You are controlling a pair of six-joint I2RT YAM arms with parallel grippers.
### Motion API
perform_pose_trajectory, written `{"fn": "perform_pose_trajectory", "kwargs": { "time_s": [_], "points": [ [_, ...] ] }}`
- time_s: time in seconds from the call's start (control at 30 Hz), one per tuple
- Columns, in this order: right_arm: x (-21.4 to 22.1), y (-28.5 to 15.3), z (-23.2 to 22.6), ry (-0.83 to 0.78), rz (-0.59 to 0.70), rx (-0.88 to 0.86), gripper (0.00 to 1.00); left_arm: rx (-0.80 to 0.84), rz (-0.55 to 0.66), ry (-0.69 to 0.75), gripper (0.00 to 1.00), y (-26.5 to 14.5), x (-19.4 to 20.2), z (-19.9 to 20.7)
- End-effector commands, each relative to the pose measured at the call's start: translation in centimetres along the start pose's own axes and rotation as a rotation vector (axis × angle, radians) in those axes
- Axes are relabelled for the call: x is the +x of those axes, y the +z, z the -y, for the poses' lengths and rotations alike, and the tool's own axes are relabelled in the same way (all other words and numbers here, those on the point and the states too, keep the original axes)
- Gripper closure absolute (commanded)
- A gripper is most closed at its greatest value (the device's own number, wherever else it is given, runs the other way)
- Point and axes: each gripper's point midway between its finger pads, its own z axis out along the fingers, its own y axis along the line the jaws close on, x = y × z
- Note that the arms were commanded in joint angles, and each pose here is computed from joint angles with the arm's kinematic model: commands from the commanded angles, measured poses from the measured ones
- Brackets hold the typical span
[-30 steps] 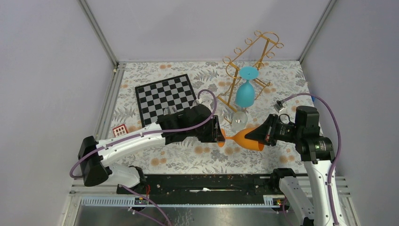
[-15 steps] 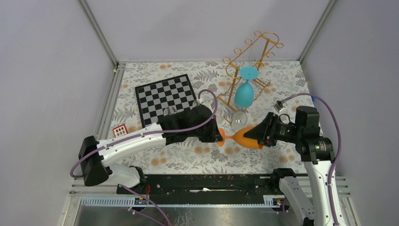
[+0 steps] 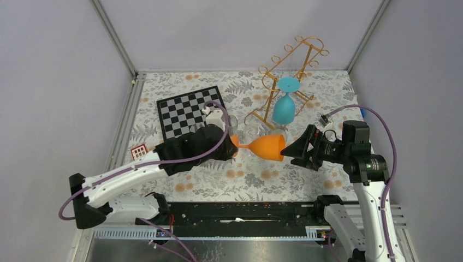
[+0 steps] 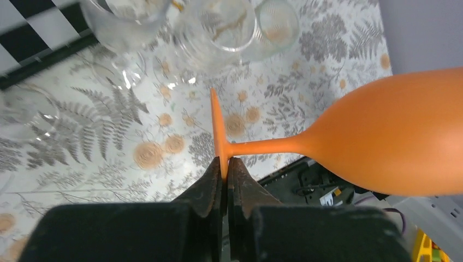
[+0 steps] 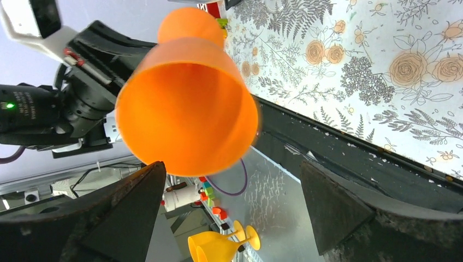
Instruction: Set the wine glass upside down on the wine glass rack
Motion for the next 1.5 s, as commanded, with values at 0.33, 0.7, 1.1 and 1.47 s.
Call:
{"fn": "perform_pose_trajectory", "kwargs": {
  "time_s": [0.33,0.7,1.1,1.47],
  "points": [
    [0.0,-1.0,-0.2,-0.059,0.034,0.044,0.0,0.071,0.382,0.413,1.0,-8.6,-7.3,-2.1],
    [0.9,-1.7,-0.2,-0.082,0.002,0.071,0.0,0.525,0.444,0.977,1.0,-12.1,-3.0,2.0],
    [3.1,-0.9,0.2,-0.003,-0.071,-0.017,0.0,0.787,0.498,1.414,1.0,-11.2,0.7,5.2],
    [2.9,-0.4,-1.4,0.057,-0.097,-0.124,0.0,0.496,0.631,1.791,1.0,-8.9,-0.5,6.3]
  ]
}}
